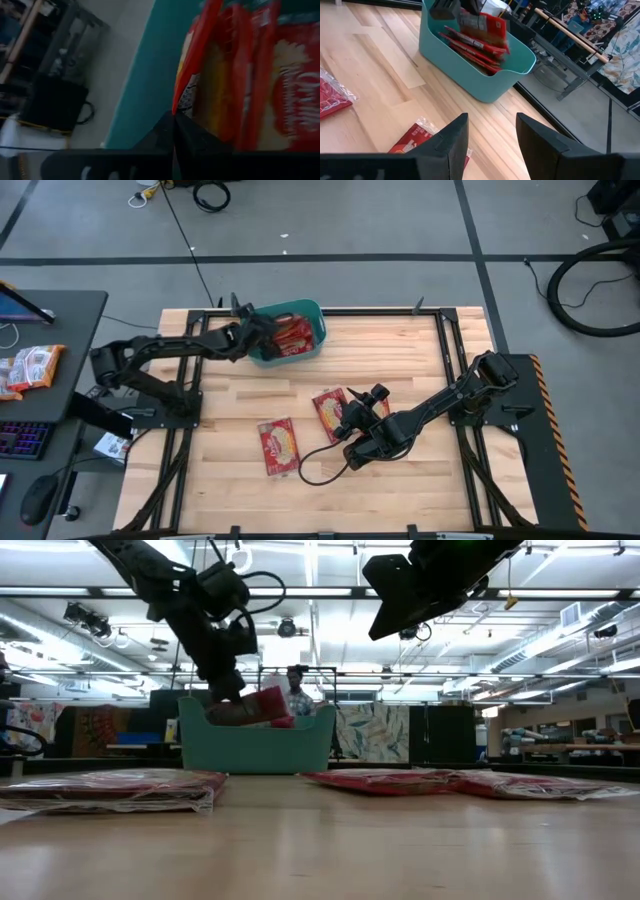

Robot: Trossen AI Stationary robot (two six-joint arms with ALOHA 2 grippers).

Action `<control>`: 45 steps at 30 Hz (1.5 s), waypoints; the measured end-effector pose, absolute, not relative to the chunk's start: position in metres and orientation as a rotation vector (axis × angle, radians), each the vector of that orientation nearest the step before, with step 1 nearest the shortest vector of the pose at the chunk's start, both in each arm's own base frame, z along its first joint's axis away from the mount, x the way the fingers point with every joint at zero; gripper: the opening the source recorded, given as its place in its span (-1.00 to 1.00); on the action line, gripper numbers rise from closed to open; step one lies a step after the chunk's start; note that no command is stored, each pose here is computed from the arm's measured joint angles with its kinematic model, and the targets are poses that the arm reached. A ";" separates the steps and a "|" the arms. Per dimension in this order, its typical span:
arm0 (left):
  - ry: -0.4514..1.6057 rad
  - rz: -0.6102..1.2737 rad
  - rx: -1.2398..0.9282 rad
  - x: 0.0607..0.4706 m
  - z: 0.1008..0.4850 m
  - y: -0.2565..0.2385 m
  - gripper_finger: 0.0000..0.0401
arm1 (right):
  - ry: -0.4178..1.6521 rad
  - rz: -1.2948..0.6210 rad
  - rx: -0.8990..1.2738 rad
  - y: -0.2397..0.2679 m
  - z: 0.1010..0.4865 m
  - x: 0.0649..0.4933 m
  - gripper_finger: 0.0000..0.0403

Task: Sort popcorn bags into baskets
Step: Put the red popcorn bag into the blue container

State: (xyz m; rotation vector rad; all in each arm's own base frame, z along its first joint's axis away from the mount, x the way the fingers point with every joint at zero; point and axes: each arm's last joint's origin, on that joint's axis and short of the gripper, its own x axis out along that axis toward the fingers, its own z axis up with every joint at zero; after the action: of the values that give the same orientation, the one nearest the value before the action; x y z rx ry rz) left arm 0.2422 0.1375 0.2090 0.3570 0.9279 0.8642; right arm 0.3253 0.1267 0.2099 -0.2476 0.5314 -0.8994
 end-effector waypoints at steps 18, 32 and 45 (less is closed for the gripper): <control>0.883 -0.071 0.275 0.268 0.215 0.061 -0.11 | 0.536 -0.897 -0.254 0.127 0.210 0.325 -0.16; 1.087 -0.433 0.584 0.233 0.161 -0.046 -0.04 | 0.531 -0.896 -0.249 0.127 0.210 0.326 -0.16; 0.910 -0.525 0.909 0.212 0.145 -0.098 0.25 | 0.527 -0.893 -0.246 0.127 0.210 0.327 -0.16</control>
State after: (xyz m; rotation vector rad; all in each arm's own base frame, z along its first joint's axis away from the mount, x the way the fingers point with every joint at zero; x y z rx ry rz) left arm 0.2123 -0.0981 0.1450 0.9092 0.9104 -0.5248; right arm 0.3268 0.1274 0.2104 -0.2461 0.5268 -0.8935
